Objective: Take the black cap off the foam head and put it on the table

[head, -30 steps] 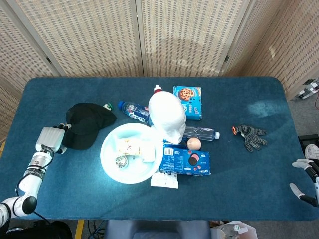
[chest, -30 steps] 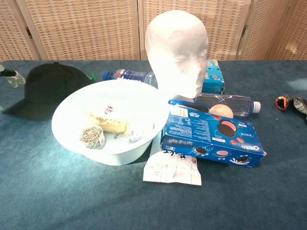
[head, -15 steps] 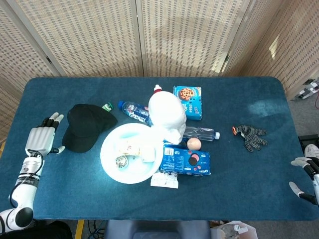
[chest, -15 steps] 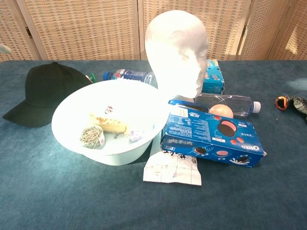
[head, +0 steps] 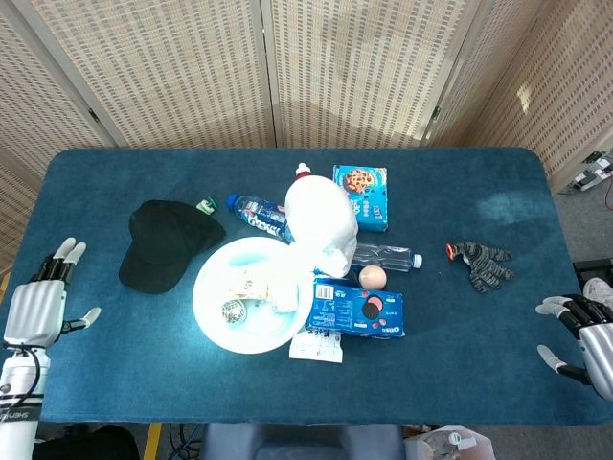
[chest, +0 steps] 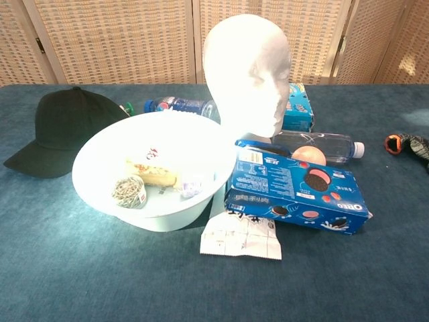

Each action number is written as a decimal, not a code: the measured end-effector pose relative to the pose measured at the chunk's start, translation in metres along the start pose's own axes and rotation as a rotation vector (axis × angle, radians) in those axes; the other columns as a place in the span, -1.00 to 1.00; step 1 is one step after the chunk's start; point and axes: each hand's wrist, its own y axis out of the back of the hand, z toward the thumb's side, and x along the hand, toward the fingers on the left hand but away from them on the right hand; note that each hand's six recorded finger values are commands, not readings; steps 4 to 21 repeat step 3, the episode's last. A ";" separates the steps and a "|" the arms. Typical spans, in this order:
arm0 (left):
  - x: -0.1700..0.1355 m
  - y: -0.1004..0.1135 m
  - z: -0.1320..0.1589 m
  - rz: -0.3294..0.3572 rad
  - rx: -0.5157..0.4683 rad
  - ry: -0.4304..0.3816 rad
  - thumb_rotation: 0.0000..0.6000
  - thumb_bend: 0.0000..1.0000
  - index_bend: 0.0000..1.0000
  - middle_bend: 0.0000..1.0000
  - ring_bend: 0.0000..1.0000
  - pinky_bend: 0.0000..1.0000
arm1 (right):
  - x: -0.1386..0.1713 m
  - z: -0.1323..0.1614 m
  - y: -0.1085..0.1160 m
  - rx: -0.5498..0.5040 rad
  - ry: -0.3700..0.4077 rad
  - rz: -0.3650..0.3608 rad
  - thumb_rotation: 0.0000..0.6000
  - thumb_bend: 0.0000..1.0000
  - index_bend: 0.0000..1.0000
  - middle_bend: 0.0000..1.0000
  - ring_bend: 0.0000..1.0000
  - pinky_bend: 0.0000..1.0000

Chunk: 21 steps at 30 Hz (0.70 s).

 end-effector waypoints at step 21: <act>-0.015 0.002 -0.005 0.021 -0.005 0.007 1.00 -0.71 -1.00 -1.00 -0.80 -0.38 | -0.002 0.002 -0.001 0.002 0.015 0.002 1.00 -0.52 -0.31 -0.37 -0.55 -0.39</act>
